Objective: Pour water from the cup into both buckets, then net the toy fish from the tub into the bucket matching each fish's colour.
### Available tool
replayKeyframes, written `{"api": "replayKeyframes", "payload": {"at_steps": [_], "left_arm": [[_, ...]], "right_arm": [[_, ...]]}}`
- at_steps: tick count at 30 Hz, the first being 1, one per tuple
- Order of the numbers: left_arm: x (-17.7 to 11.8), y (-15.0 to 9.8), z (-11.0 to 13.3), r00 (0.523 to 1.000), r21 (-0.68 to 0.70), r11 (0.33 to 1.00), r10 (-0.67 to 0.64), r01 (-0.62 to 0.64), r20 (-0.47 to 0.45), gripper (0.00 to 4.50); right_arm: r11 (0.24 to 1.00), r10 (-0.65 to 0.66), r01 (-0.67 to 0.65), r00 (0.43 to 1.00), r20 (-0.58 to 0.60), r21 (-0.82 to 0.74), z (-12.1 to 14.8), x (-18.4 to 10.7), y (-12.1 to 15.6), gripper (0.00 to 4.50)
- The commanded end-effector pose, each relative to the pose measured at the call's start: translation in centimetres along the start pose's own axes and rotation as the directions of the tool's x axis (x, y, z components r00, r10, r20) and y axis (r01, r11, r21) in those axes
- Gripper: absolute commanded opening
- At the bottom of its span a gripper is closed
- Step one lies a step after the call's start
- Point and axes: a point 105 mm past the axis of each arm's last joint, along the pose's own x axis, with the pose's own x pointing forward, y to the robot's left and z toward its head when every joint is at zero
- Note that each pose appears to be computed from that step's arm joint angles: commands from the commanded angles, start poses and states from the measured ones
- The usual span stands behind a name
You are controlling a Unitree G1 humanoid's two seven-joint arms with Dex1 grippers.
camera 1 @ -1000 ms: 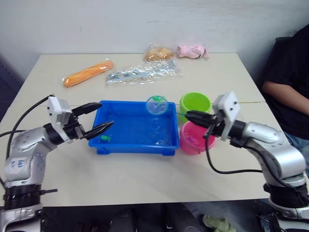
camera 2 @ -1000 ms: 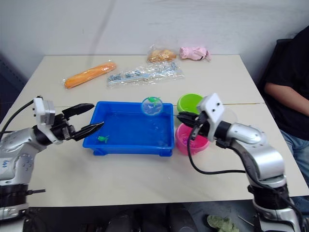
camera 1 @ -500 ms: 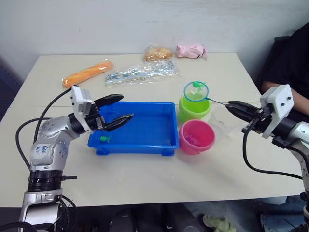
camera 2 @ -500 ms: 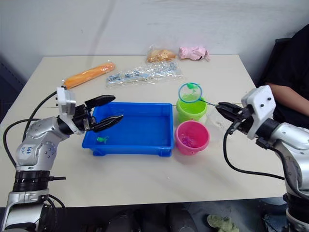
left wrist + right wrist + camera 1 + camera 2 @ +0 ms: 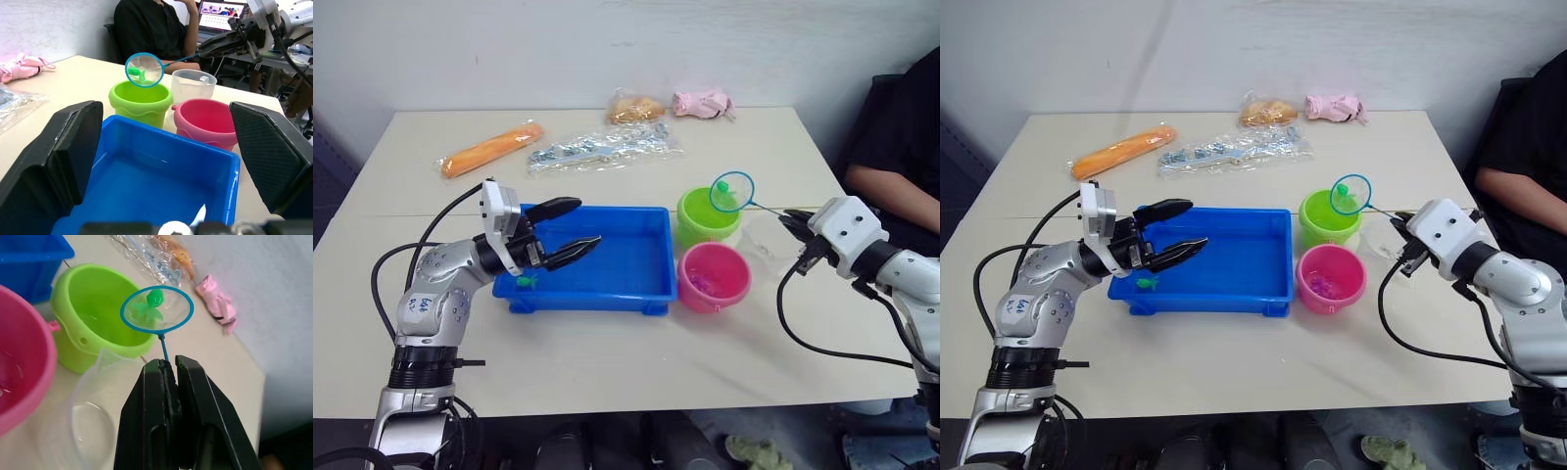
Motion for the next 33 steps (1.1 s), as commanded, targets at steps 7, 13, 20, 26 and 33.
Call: {"api": "replayKeyframes", "payload": {"at_steps": [7, 13, 20, 26, 33], "left_arm": [[0.3, -0.4, 1.0, 1.000, 0.053, 0.999, -0.014, 0.013, 0.028, 4.44], [0.2, -0.3, 1.0, 0.999, 0.062, 0.998, -0.011, 0.009, 0.034, 4.44], [0.2, -0.2, 1.0, 0.999, 0.073, 0.997, -0.008, 0.005, 0.042, 4.44], [0.3, 0.0, 1.0, 0.999, 0.078, 0.997, -0.004, 0.000, 0.052, 4.44], [0.1, 0.0, 1.0, 0.998, 0.078, 0.997, -0.003, -0.001, 0.056, 4.44]], "right_arm": [[0.923, -0.024, 0.057, 0.995, 0.092, -0.381, 1.5, 0.1, -0.8, 0.00], [0.823, 0.013, 0.058, 0.992, 0.122, -0.565, 1.7, 0.0, -0.3, 0.00], [0.678, 0.037, 0.105, 0.983, 0.177, -0.728, 1.6, -0.4, 0.1, 0.00], [0.582, 0.073, 0.142, 0.972, 0.226, -0.801, 0.8, -0.7, 1.0, 0.00], [0.561, 0.041, 0.205, 0.961, 0.275, -0.802, 1.4, -0.4, 0.7, 0.00]]}}
